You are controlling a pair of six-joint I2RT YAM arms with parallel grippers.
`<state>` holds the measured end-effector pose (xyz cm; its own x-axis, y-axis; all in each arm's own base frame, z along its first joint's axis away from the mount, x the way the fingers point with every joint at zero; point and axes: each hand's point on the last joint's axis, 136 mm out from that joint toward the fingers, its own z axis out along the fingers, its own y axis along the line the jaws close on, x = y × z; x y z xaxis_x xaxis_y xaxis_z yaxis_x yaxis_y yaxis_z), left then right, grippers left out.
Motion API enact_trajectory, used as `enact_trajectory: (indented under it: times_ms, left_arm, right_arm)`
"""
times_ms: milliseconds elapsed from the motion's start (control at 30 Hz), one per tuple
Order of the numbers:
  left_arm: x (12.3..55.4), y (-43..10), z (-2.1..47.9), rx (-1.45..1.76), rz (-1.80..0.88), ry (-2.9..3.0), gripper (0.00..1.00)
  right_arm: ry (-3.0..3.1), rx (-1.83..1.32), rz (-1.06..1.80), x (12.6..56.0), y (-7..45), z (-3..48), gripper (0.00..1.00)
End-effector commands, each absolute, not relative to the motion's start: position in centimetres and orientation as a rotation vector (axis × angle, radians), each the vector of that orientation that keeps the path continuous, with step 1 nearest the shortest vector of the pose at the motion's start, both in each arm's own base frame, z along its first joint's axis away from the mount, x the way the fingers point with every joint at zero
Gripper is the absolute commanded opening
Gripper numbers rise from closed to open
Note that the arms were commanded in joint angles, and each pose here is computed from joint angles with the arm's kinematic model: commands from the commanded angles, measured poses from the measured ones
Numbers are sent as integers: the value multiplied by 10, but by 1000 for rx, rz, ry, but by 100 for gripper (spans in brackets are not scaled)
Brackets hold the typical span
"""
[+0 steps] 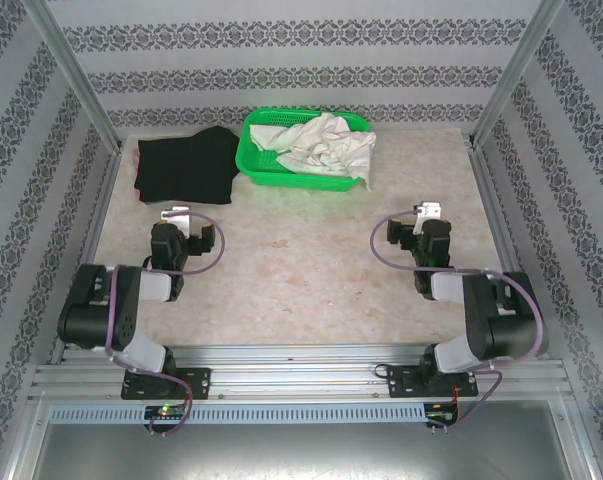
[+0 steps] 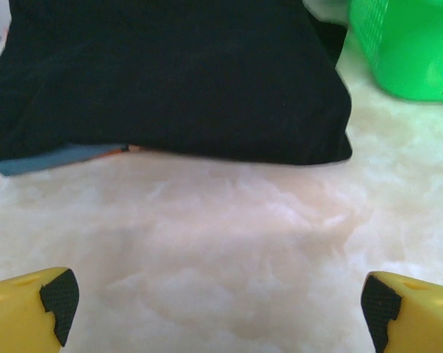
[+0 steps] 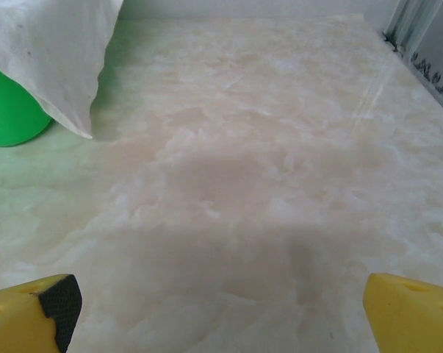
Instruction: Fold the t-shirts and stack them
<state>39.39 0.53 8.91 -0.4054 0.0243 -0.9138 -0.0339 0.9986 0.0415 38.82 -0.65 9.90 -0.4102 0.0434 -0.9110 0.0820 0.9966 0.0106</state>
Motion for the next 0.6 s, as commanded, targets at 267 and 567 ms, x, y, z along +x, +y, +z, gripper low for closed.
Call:
enact_trajectory:
  times_ms: [267, 567]
  left_arm:
    - [440, -101, 320, -133, -363, 2140, 100]
    - [524, -225, 313, -1, -740, 2232, 100]
  right_arm:
    - [2305, 400, 636, 349, 86, 201, 98]
    - [2401, 416, 726, 403, 99, 191, 98]
